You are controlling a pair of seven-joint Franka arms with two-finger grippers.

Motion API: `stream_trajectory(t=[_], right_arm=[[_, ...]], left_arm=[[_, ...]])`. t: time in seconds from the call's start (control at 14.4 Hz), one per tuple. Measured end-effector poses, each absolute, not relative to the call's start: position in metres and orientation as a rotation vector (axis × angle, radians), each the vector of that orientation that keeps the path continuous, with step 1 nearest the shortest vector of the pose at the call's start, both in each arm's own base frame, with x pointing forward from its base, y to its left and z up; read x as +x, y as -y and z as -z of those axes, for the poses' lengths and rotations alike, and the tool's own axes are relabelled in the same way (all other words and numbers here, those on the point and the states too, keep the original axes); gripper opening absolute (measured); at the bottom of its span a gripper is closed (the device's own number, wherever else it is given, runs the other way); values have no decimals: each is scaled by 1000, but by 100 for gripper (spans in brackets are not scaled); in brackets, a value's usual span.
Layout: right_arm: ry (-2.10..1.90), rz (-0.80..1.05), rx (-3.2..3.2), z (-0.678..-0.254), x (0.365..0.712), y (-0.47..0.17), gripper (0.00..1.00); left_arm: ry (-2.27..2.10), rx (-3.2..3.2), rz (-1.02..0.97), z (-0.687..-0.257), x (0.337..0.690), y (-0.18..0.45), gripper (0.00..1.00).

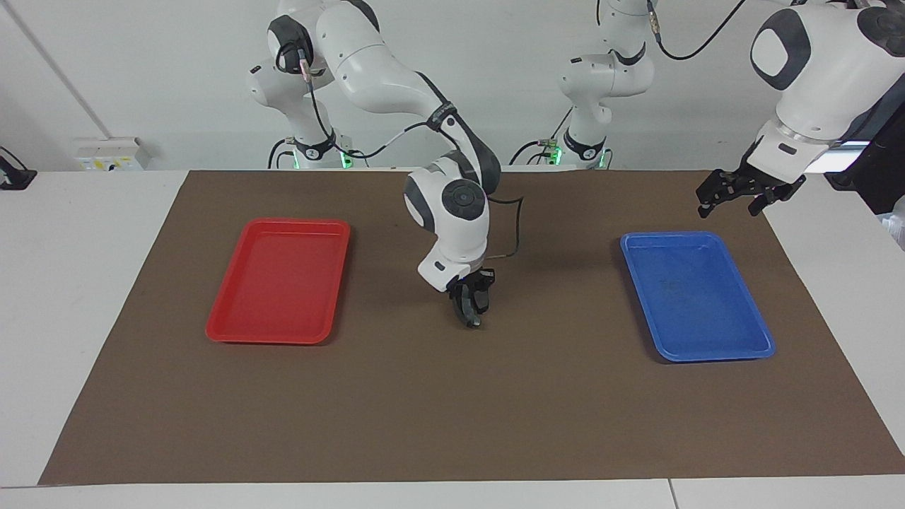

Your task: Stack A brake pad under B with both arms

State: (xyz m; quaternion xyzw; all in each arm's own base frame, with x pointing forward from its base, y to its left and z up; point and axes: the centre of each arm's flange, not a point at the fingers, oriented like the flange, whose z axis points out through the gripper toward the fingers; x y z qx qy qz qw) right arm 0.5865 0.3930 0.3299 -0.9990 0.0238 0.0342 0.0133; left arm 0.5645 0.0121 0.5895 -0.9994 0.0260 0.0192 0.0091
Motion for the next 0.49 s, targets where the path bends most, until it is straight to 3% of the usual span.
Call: stream_trajectory(t=[0.49], right_arm=[[-6, -122, -3109, -327, 566, -418, 42]], left_arm=[[-71, -3122, -60, -590, 564, -16, 100]])
